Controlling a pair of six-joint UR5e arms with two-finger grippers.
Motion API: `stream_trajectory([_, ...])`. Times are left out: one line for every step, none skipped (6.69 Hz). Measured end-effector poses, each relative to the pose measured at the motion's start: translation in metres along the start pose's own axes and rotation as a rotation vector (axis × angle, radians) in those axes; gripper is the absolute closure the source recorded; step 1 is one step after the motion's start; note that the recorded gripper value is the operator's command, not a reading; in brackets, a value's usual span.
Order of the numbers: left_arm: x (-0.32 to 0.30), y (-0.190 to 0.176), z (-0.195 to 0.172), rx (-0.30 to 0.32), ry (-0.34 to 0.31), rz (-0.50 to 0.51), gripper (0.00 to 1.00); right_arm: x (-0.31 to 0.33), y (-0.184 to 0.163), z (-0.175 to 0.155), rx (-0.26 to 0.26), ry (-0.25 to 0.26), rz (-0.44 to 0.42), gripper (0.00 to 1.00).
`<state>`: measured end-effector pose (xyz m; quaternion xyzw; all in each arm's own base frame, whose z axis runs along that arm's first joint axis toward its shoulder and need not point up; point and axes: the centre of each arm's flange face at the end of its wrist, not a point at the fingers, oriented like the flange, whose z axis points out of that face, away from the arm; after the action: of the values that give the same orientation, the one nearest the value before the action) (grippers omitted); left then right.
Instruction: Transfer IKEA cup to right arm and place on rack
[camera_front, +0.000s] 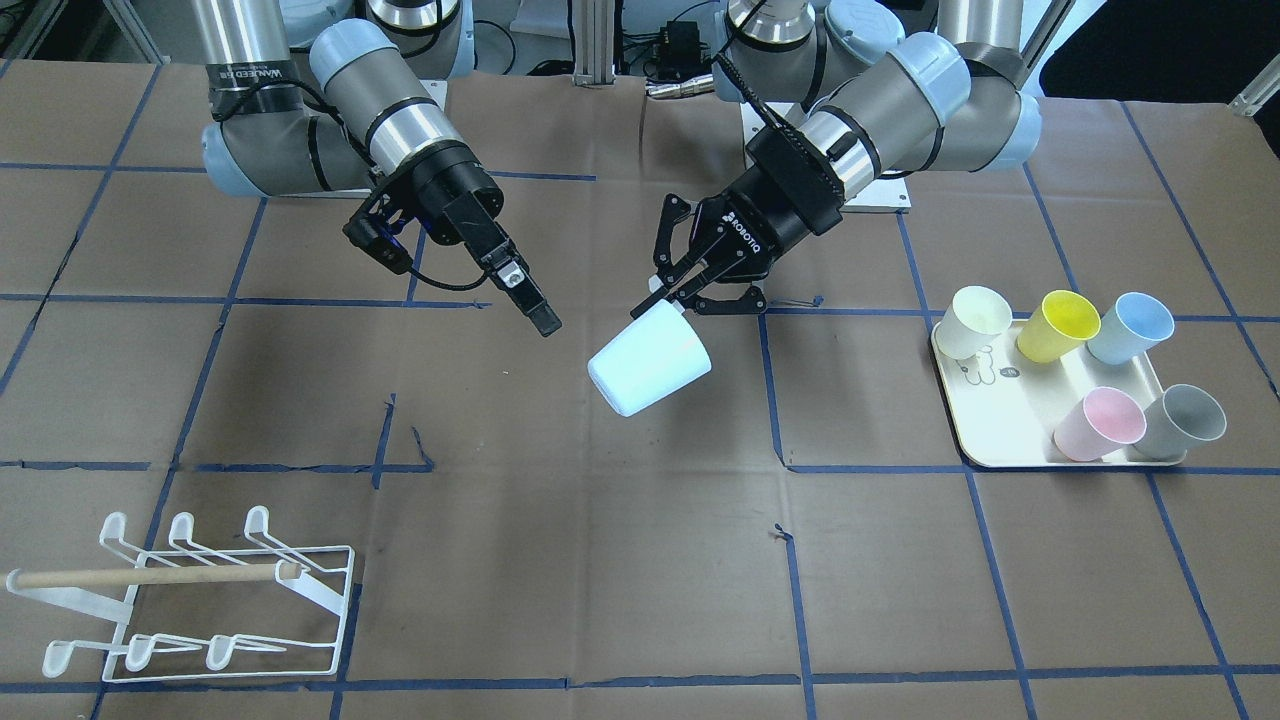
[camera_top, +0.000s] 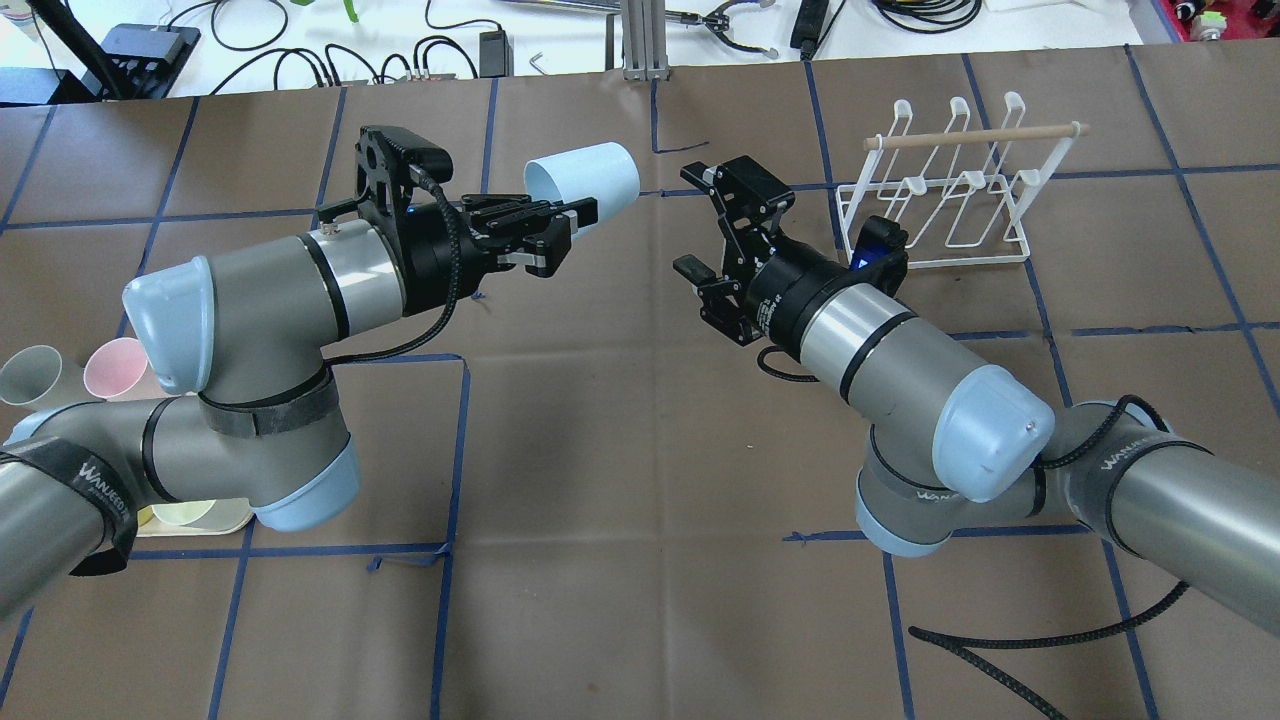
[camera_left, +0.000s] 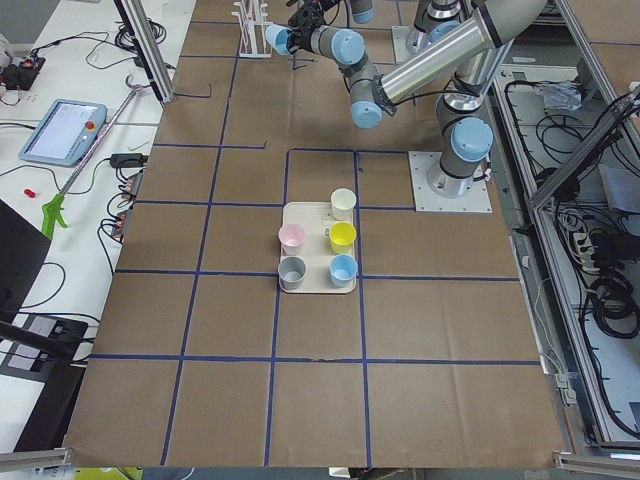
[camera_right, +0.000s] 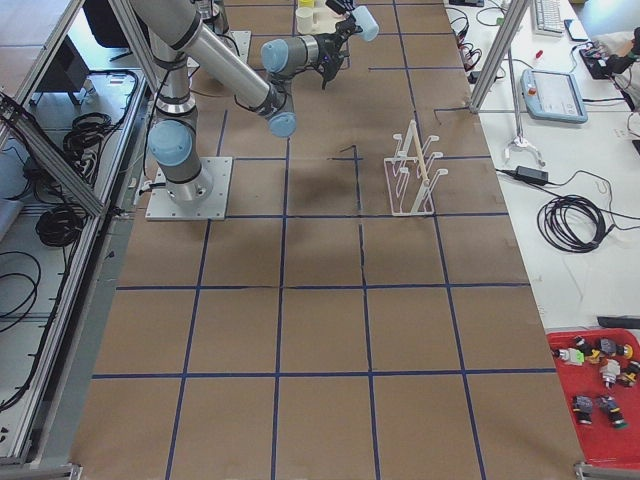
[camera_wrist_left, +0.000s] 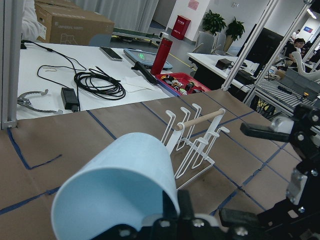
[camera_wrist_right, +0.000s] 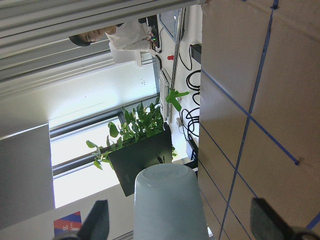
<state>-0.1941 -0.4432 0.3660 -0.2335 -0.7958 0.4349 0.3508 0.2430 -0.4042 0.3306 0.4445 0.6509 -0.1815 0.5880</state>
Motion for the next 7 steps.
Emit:
stream_trajectory([0.001,0.002,0.000,0.000,0.004,0.000,1.00,0.000,0.004,0.003,-0.009,0.005,0.000,0.00])
stream_trajectory([0.004,0.003,0.001,-0.001,0.009,0.000,1.00,0.000,0.006,0.008,-0.019,0.007,-0.002,0.00])
stream_trajectory([0.007,0.004,0.003,-0.003,0.016,0.004,1.00,0.003,0.009,0.018,-0.034,0.015,-0.004,0.00])
stream_trajectory([0.009,0.005,0.005,-0.003,0.020,0.008,1.00,0.004,0.011,0.028,-0.047,0.020,-0.007,0.00])
stream_trajectory([0.010,0.005,0.005,-0.003,0.023,0.009,1.00,0.003,0.011,0.035,-0.054,0.019,-0.010,0.00])
stream_trajectory([0.011,0.005,0.006,-0.004,0.024,0.009,1.00,0.002,0.011,0.038,-0.056,0.017,-0.011,0.00])
stream_trajectory([0.011,0.005,0.006,-0.004,0.024,0.008,0.99,0.001,0.010,0.042,-0.057,0.015,-0.013,0.00])
